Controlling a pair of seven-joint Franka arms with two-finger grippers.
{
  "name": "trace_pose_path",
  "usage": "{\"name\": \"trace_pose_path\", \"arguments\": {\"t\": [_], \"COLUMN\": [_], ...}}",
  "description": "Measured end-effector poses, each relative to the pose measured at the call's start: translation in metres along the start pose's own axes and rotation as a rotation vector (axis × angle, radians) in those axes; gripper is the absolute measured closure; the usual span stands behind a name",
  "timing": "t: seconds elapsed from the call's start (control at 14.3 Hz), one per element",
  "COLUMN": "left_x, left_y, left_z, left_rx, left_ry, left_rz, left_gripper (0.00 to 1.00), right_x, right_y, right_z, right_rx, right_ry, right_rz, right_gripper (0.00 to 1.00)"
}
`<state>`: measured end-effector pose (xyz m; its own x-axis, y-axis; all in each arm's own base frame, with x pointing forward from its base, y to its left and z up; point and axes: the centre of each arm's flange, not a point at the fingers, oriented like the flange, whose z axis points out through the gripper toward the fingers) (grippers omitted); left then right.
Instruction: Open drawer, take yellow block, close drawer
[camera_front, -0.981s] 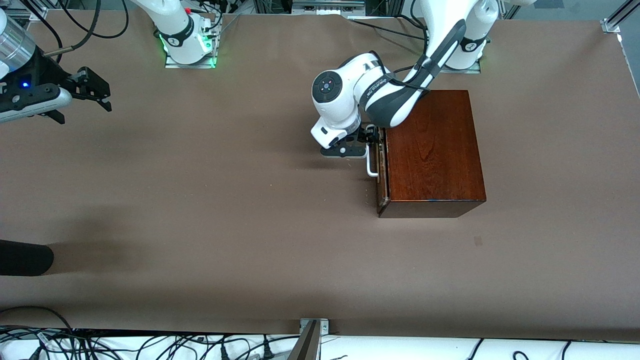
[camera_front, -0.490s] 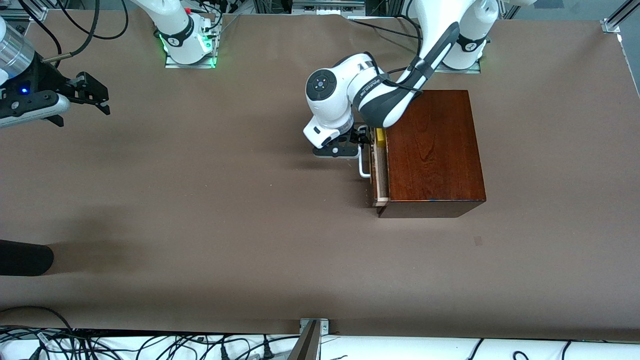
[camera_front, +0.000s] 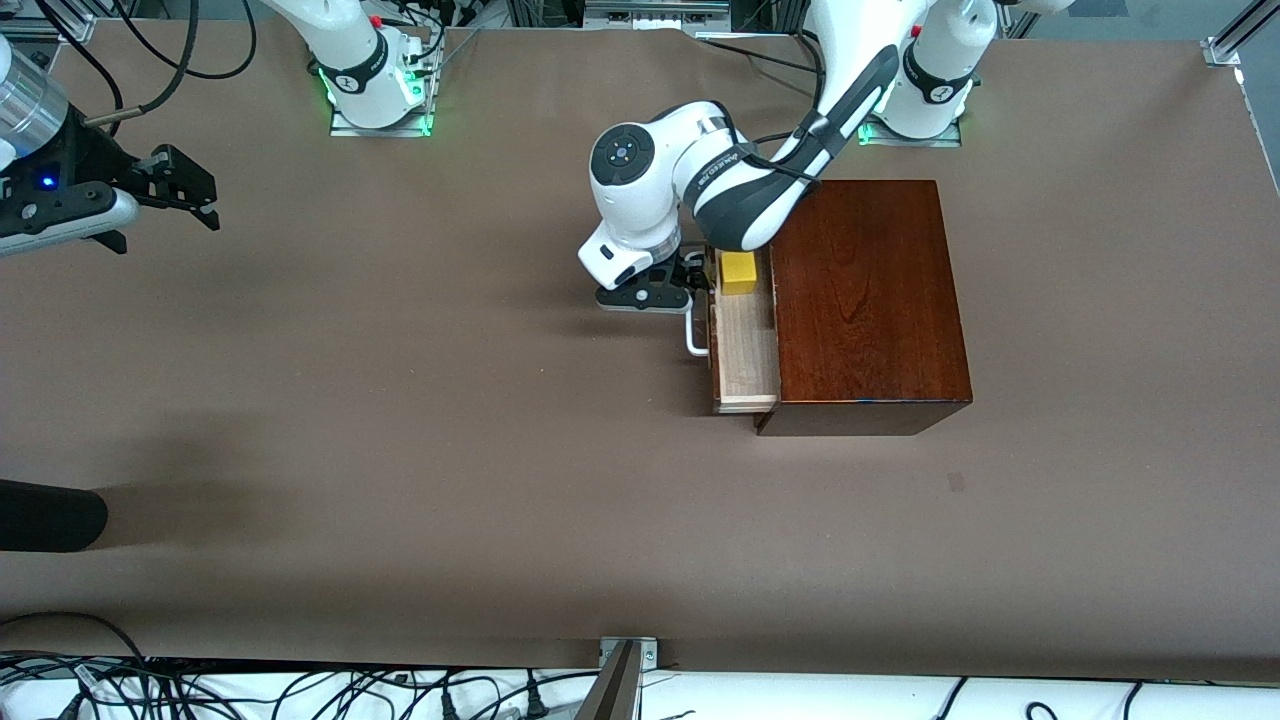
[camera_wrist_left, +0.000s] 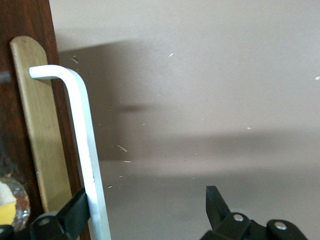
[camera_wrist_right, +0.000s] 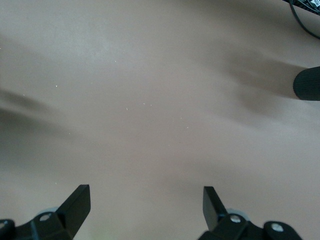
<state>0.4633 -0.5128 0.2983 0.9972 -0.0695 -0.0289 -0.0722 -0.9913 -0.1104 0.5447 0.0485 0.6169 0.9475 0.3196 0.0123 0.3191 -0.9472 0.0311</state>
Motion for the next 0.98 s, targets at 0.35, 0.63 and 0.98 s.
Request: {"name": "trace_pose_path", "arguments": {"t": [0.35,0.63,0.98], "left_x": [0.003,0.018,0.039], "left_y": [0.003,-0.006,-0.085], "left_z": [-0.009,-0.054,-0.133], "left_rx": [-0.014,-0.018,0.058], "left_ry": [0.014,0.040,0.002], "left_rz": [-0.002,-0.015,-0.141], "left_gripper": [0.00,0.00,0.00], "right_x": [0.001,0.000,0.008], "right_y": [0.006,0.009,0.007], "right_z": [0.001,0.003,0.018], "right_rx": [-0.002,-0.003,-0.004], "right_ry": [0.006,0.003,-0.026], "right_rz": [0.013,0.019,0.006], "right_gripper": [0.00,0.00,0.00]}}
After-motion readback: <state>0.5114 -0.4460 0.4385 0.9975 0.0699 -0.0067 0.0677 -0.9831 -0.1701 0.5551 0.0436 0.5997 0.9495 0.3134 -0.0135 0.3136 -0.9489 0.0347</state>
